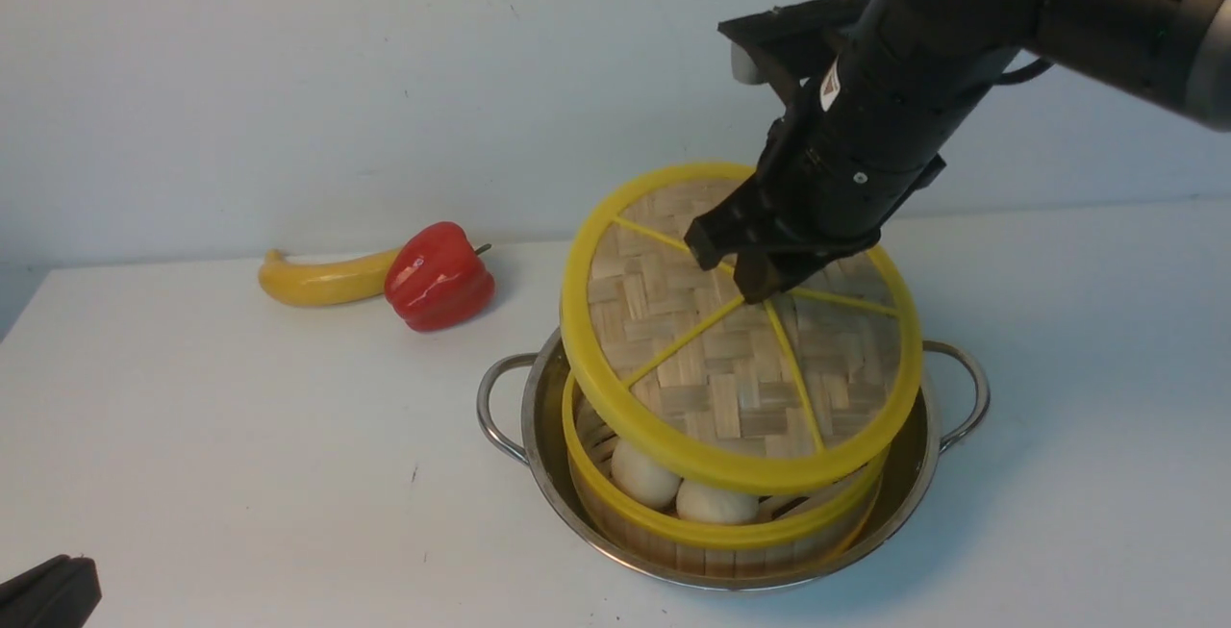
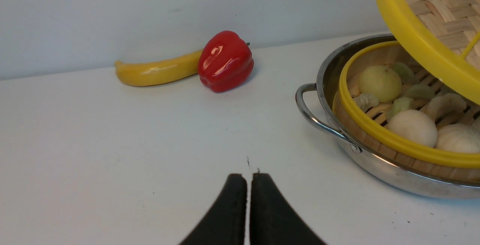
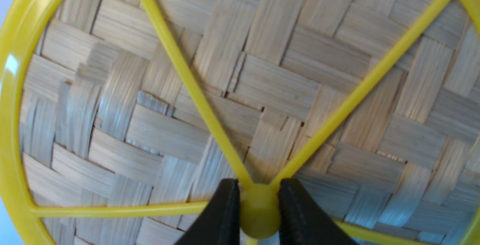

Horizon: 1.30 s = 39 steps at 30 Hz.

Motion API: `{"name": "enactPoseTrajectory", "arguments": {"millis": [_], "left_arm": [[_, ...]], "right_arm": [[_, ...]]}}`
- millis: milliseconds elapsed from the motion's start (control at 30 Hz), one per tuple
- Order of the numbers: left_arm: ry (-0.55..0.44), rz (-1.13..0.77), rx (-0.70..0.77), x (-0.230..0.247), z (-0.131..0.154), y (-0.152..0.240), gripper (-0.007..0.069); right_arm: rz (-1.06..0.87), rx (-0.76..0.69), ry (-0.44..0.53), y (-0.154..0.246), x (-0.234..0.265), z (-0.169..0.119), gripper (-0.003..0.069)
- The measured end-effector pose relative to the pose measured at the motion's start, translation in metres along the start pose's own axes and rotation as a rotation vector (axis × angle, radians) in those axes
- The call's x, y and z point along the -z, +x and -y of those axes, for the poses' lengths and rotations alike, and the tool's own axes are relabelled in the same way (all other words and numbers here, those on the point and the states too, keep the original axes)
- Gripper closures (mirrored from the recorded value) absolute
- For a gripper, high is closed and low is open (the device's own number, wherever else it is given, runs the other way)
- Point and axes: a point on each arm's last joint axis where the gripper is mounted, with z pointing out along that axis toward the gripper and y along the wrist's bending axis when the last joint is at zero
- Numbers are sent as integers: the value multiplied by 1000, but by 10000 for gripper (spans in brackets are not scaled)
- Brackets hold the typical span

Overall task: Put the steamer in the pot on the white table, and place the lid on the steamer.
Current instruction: 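Place the bamboo steamer lid onto the steamer basket in the pot with the right gripper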

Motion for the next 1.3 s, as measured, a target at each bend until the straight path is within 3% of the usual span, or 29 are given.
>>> {"name": "enactPoseTrajectory", "arguments": {"millis": [367, 1033, 1300], "left_arm": [[0, 0, 0, 0, 0, 0, 615], [0, 0, 0, 0, 0, 0, 615], [0, 0, 0, 0, 0, 0, 615]], "right_arm": [[-77, 31, 61, 11, -21, 8, 513], [-154, 63, 41, 11, -56, 9, 513], [-125, 74, 2, -7, -68, 5, 513]]}}
